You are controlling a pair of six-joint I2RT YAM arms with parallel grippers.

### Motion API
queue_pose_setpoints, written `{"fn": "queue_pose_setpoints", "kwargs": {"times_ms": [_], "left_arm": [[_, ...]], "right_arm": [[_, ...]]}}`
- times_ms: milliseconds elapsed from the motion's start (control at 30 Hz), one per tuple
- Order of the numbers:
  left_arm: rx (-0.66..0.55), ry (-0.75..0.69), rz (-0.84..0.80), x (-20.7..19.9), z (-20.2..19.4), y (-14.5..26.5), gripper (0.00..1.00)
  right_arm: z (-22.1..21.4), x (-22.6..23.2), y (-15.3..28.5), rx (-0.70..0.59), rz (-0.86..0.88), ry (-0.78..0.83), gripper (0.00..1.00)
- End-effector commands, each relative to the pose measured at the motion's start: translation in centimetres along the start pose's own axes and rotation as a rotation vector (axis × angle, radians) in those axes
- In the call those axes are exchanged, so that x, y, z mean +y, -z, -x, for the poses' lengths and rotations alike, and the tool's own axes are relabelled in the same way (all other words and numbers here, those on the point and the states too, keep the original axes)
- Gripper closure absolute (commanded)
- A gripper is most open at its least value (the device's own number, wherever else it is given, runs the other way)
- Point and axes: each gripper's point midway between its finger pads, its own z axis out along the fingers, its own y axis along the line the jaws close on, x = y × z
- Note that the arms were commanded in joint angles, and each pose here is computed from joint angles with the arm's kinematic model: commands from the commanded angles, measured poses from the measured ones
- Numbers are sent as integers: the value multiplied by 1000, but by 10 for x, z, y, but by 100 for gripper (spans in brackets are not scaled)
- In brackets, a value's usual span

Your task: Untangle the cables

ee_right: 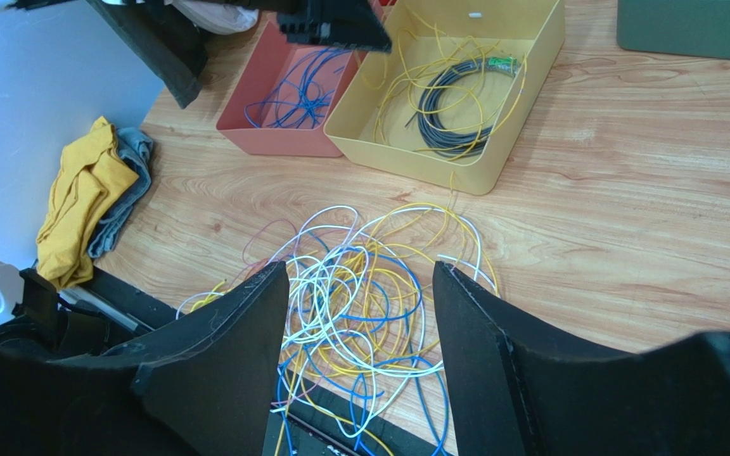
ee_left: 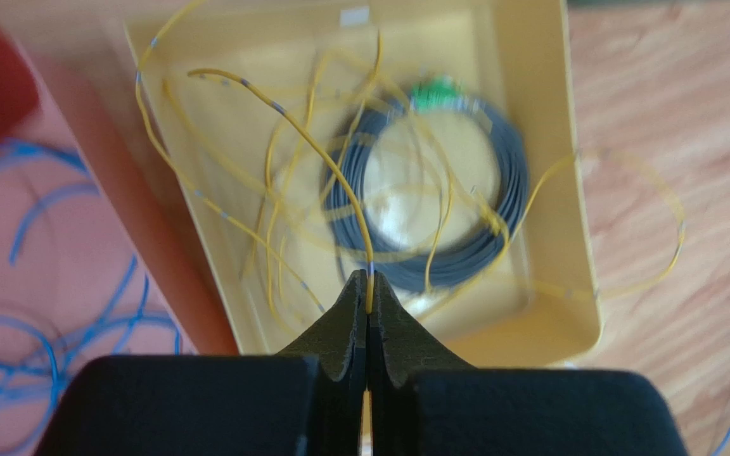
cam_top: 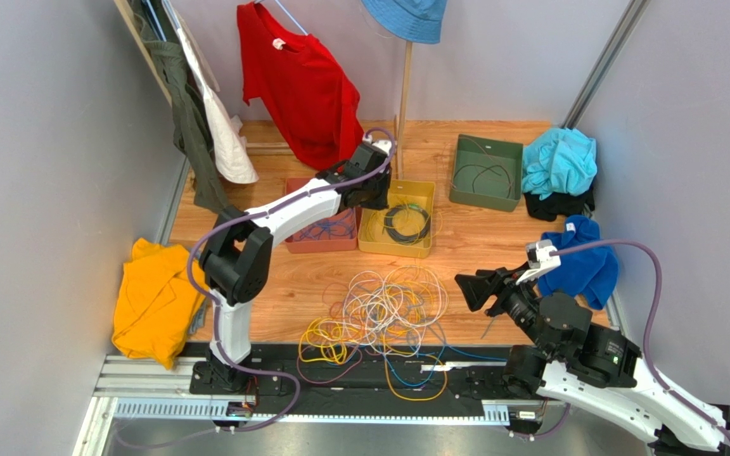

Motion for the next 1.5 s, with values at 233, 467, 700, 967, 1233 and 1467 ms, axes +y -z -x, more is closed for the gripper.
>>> {"fn": "queue_pose_setpoints", "kwargs": {"times_ms": [233,467,700,967,1233,1467], "left_arm": [[-195,-20,-180,-61,41,91,100],[-246,-57,-156,-69,61,116,100],[-170,-46,-122,-60,35,79,100],[-172,-19,-138,-62,32,86,100],[-337,-63,-152,-74,74,165,100],[-360,-83,-153,-79,87,183,100]], "right_arm": [[4,5,-6,-28,7,-12,39],[5,5,-4,-33,12,-19,39],[5,4,-3,-36,14,-22,39],[4,3,-4,-36,11,-16,39],[4,4,-5,-41,15,-14,39],[5,6,-6,-45,22,-22,39]]}}
